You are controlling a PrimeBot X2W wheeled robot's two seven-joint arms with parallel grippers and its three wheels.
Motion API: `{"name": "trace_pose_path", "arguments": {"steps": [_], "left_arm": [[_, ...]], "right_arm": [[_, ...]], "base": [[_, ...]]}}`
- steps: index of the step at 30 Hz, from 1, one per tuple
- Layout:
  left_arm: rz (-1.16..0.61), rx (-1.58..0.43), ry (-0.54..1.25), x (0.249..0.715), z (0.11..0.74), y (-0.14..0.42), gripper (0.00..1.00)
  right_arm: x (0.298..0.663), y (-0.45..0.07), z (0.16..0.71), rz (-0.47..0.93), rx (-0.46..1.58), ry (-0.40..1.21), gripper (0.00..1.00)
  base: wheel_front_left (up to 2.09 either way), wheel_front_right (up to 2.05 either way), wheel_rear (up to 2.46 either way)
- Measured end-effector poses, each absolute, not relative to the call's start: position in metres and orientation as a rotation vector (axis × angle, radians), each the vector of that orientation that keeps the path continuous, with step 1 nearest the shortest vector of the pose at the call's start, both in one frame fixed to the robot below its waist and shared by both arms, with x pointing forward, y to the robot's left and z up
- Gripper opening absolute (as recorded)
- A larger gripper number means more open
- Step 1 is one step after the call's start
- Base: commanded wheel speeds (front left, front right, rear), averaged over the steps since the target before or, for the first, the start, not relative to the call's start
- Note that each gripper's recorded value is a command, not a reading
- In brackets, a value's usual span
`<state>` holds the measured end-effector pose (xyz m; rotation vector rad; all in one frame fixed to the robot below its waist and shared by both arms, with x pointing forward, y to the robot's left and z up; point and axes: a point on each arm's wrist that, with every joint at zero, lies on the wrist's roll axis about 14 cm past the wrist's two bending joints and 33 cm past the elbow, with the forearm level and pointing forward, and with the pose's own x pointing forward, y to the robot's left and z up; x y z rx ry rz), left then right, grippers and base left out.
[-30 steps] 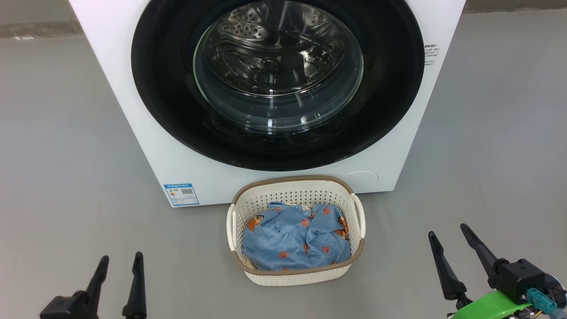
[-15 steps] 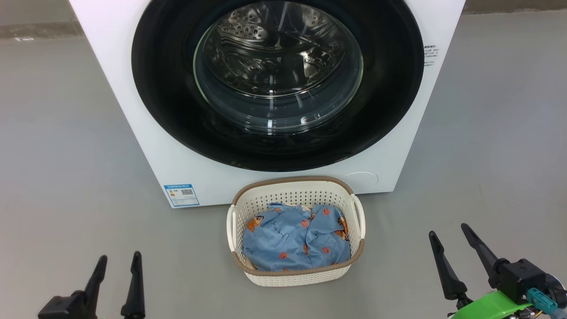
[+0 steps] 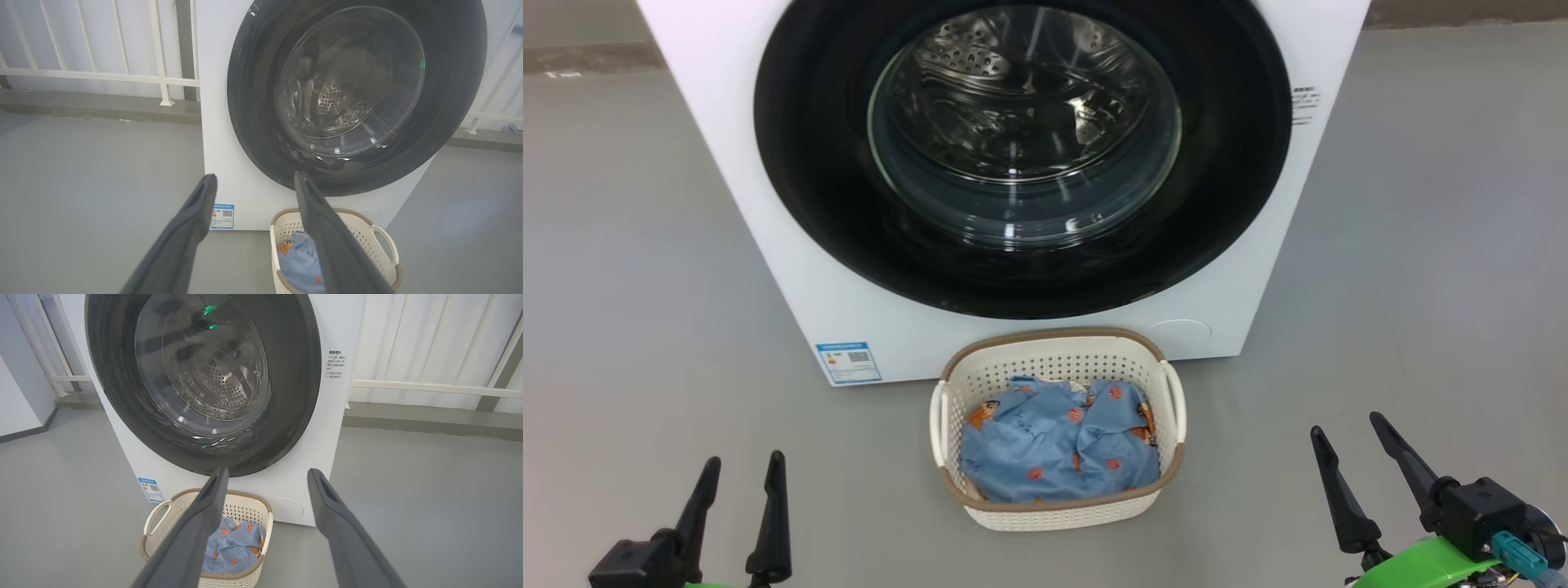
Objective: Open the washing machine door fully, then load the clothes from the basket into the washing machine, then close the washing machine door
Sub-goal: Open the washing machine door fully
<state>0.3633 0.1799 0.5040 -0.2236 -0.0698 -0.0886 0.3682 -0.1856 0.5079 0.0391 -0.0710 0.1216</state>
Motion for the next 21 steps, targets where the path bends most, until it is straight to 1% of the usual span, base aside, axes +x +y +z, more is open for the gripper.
{"name": "trace_pose_path", "arguments": {"steps": [4, 16, 21], "left_arm": [[-0.093, -0.222, -0.072, 0.3641, 0.5048, 0.1792, 1.0], [-0.096, -0.22, -0.073, 0.3647, 0.5053, 0.1788, 1.0], [-0.076, -0.25, -0.085, 0.3651, 0.5081, 0.1816, 1.0]], "right_arm": [[0.3678, -0.1863, 0.5076, 0.119, 0.04, -0.07, 1.0], [0.3671, -0.1877, 0.5077, 0.115, 0.039, -0.07, 1.0], [0.3669, -0.1879, 0.5082, 0.114, 0.039, -0.072, 1.0]], "base": [[0.96, 0.96, -1.92], [1.21, 1.21, -2.42], [0.88, 0.88, -1.76]]}}
